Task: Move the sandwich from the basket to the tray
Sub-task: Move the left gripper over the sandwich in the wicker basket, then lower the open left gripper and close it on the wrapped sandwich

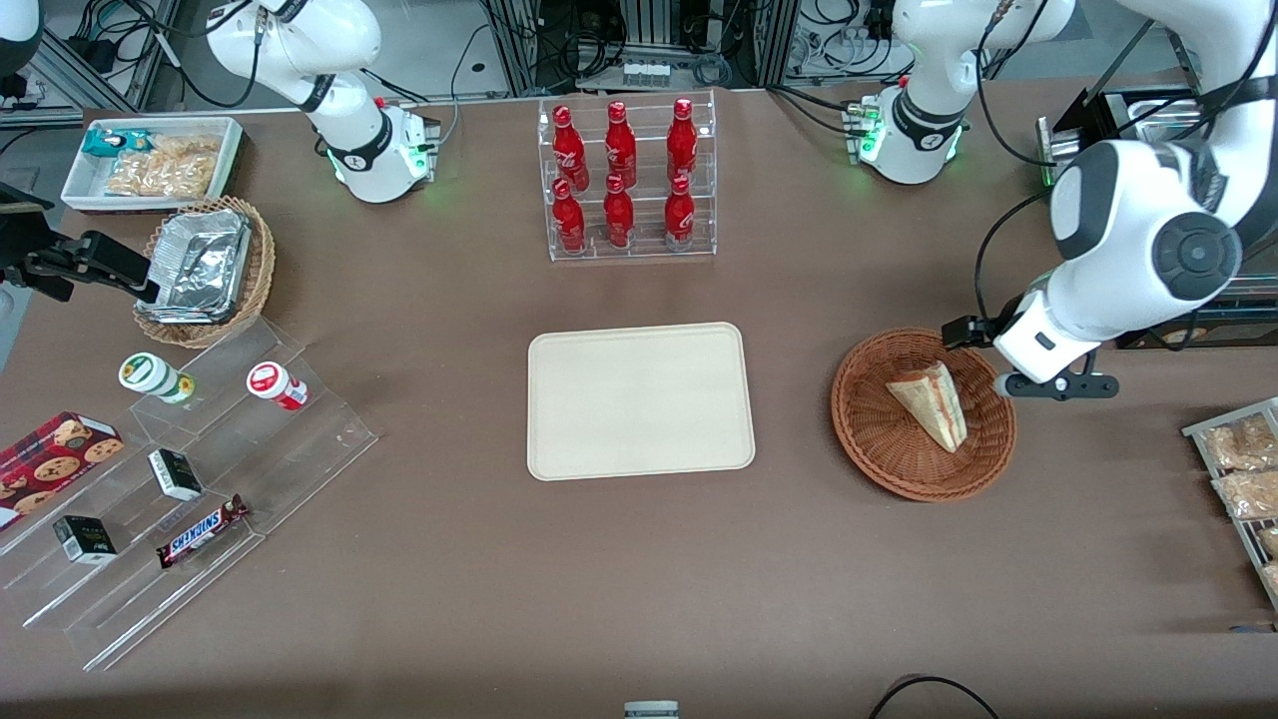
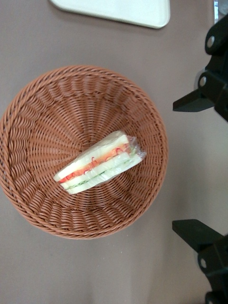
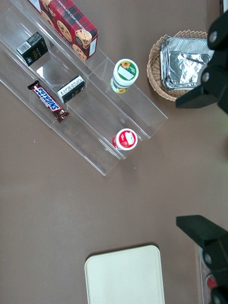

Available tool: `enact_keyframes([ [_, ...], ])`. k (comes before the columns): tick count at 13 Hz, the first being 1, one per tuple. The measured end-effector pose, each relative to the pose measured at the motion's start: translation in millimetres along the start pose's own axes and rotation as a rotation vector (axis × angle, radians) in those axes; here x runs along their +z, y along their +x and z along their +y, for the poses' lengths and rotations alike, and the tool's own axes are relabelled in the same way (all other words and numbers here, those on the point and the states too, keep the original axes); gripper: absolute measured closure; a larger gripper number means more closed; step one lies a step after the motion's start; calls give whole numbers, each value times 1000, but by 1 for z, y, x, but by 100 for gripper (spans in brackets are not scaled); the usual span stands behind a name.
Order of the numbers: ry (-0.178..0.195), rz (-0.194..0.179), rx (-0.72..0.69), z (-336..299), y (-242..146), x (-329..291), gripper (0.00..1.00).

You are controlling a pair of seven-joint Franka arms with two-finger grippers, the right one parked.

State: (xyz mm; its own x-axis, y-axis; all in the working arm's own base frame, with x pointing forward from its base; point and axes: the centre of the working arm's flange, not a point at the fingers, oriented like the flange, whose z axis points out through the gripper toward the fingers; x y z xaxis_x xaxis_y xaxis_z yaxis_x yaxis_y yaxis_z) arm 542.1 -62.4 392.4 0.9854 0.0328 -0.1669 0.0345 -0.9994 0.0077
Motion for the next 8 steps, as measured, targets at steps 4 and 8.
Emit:
enact_keyframes([
  [4,-22,78,-319,-2,-1,35,0],
  [8,-45,99,-608,3,-1,56,0],
])
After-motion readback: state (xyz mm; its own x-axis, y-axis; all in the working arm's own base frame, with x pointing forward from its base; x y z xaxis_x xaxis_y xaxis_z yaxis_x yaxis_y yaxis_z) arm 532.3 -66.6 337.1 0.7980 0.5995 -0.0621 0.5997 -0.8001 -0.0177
